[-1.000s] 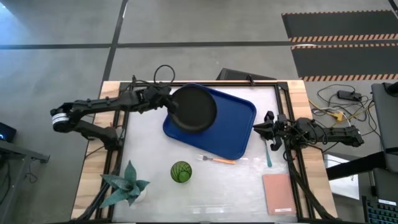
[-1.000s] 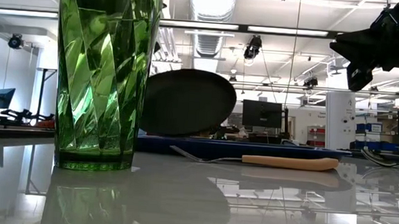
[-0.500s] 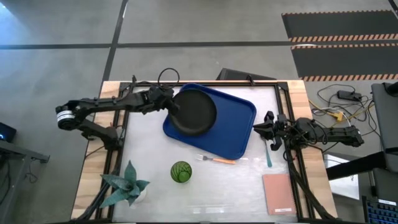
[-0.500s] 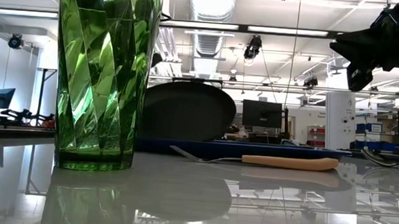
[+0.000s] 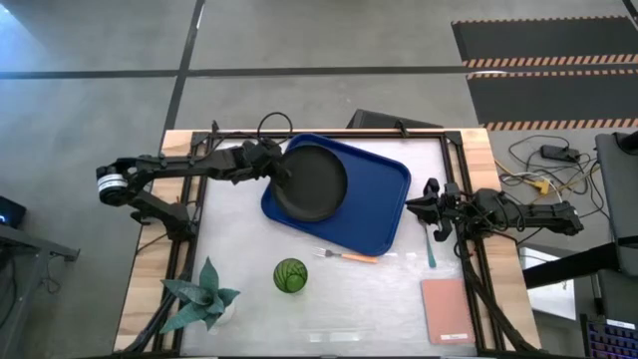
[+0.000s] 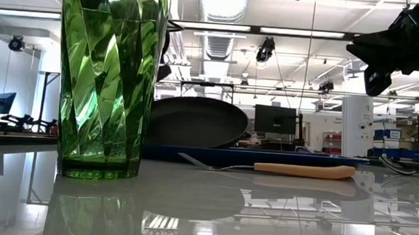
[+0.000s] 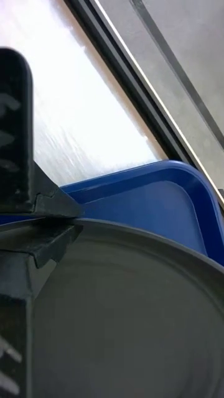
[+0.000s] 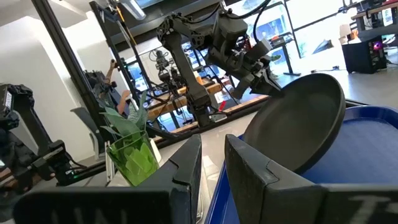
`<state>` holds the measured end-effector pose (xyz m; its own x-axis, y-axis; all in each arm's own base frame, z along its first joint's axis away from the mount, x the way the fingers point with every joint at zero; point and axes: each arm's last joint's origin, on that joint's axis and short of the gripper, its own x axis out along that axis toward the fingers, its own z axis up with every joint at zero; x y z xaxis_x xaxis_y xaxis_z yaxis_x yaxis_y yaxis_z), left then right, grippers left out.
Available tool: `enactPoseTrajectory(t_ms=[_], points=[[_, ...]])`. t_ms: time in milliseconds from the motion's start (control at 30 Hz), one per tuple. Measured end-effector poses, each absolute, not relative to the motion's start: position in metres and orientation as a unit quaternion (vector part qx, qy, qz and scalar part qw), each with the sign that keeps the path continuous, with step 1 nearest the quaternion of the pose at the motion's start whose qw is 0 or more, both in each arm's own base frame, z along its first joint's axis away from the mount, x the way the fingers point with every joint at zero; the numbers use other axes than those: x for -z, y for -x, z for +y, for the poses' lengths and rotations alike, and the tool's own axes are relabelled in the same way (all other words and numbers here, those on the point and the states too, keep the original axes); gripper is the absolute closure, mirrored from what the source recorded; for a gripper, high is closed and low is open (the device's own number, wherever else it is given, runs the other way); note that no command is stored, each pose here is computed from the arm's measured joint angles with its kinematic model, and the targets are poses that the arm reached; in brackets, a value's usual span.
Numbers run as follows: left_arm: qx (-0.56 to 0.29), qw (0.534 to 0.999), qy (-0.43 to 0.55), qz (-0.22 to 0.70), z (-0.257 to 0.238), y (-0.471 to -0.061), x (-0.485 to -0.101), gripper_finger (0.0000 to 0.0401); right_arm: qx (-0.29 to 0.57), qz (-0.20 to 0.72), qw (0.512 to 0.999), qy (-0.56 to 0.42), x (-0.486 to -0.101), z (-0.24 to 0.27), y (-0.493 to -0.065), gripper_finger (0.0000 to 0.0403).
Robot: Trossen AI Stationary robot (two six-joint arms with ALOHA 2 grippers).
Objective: Pick and place plate/cup/fork/spoon on tray
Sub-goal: Put the black plate on the blue tray
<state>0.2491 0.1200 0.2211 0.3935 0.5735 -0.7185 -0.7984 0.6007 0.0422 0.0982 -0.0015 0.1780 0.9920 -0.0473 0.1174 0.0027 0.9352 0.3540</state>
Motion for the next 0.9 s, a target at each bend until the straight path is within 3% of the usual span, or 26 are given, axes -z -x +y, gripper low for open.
enactPoseTrajectory(t_ms=[500,900], points=[[-0.418,0.816,0.156,0.366,0.1191,-0.2470,-0.2158,0.0399,0.012,-0.064,0.982,-0.179,-0.1782,-0.0015,-0.0982,0.0342],[-0.419,0.815,0.155,0.368,0.1188,-0.2463,-0.2148,0.0323,0.011,-0.064,0.981,-0.184,-0.1782,-0.0015,-0.0981,0.0342]])
